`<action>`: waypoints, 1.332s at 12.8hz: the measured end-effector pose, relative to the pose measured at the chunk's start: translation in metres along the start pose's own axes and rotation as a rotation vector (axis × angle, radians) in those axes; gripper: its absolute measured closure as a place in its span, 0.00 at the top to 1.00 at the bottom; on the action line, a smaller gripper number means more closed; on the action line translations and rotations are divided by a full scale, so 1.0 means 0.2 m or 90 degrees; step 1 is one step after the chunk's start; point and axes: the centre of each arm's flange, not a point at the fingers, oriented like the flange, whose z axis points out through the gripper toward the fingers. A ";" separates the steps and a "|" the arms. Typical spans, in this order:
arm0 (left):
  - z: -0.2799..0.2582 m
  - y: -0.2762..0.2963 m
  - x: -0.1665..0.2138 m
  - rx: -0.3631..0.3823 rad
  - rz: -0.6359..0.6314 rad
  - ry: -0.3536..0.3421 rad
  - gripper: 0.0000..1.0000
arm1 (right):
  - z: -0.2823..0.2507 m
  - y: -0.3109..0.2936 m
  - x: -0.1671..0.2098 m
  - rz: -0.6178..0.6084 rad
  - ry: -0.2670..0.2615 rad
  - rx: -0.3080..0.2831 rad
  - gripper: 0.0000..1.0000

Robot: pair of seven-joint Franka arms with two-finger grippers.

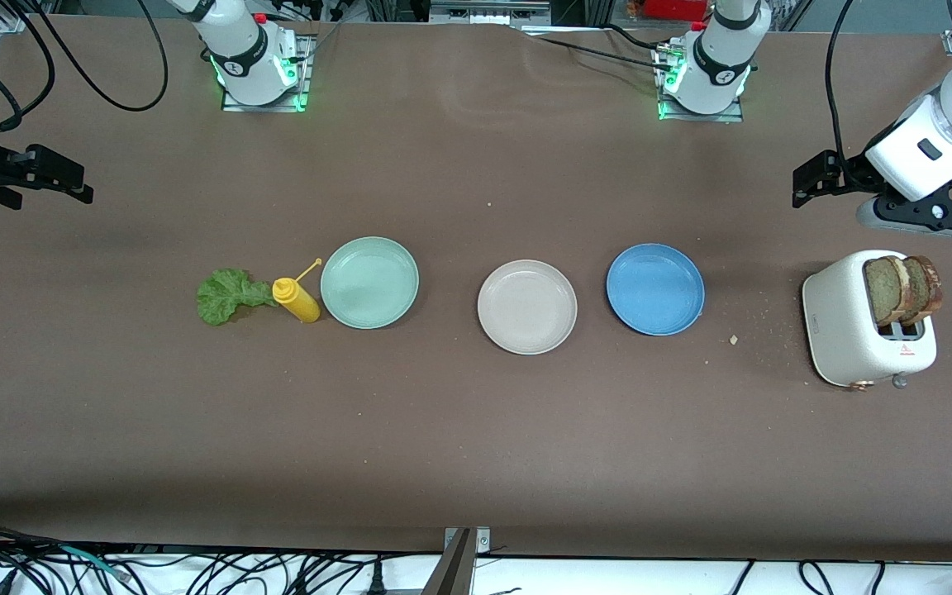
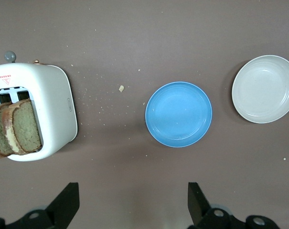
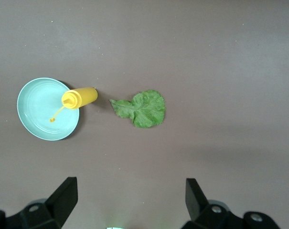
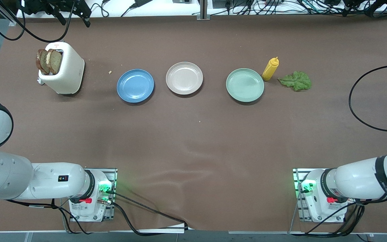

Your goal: Make sandwich in beige plate with both arms

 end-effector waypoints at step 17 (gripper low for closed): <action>0.78 -0.98 0.16 0.044 -0.022 0.021 1.00 | 0.08 -0.04 0.04 -0.009 -0.020 0.000 1.00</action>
